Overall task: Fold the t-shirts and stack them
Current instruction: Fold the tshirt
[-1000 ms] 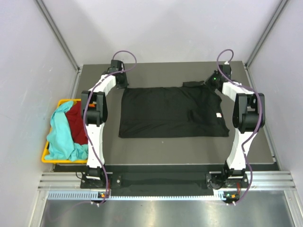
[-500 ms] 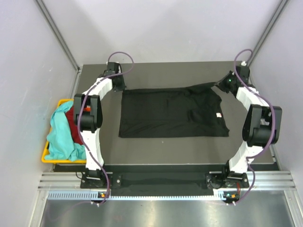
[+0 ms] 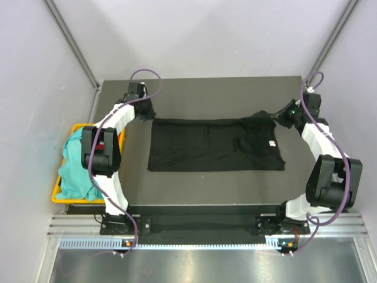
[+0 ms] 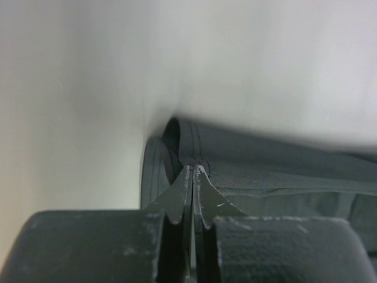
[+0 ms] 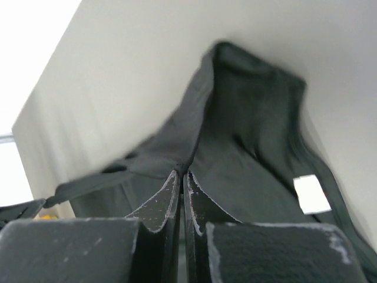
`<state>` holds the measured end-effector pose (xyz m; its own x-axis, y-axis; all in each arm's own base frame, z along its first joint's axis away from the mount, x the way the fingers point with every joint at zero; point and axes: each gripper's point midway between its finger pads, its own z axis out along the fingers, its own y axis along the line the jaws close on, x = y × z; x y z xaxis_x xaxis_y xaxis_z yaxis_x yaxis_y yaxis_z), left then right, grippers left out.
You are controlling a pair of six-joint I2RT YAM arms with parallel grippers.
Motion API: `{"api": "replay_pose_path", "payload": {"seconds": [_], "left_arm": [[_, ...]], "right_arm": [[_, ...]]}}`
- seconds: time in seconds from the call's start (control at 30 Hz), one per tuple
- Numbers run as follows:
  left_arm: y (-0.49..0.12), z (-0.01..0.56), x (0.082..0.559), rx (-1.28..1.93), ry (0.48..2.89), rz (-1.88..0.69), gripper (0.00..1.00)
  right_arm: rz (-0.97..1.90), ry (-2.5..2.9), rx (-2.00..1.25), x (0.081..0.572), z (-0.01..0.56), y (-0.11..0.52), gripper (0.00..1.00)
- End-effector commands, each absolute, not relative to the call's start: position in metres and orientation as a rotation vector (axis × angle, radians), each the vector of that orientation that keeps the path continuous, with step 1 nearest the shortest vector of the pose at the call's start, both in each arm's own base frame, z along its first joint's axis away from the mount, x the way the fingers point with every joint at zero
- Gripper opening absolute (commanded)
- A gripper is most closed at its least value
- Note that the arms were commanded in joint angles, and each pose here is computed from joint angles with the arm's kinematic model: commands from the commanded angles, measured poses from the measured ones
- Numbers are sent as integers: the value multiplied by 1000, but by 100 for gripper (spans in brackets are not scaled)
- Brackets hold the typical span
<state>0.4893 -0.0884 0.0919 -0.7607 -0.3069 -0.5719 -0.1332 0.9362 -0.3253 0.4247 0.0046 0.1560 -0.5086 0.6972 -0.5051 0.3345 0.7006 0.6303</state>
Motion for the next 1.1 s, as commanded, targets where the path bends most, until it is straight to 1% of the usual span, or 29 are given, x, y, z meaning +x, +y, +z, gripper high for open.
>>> {"api": "replay_pose_path", "payload": {"seconds": [0.0, 0.13, 0.47, 0.53, 0.63, 0.87, 1.07], "left_arm": [[-90, 116, 470, -316, 2411, -394, 0], [-86, 106, 448, -323, 2490, -365, 0], [-87, 118, 424, -305, 2507, -372, 0], [-86, 108, 411, -277, 2543, -358, 0], [-83, 93, 394, -288, 2584, -334, 0], [-91, 78, 368, -287, 2622, -361, 0], [-89, 53, 350, -295, 2701, -303, 0]], "right_arm": [[564, 2132, 764, 403, 163, -4, 0], [543, 2134, 784, 384, 164, -13, 0], [519, 2183, 773, 341, 153, -18, 0], [529, 2168, 770, 331, 156, -13, 0], [510, 2165, 790, 315, 145, -12, 0], [472, 2286, 828, 289, 99, -9, 0], [439, 2311, 838, 281, 86, -11, 0]]}}
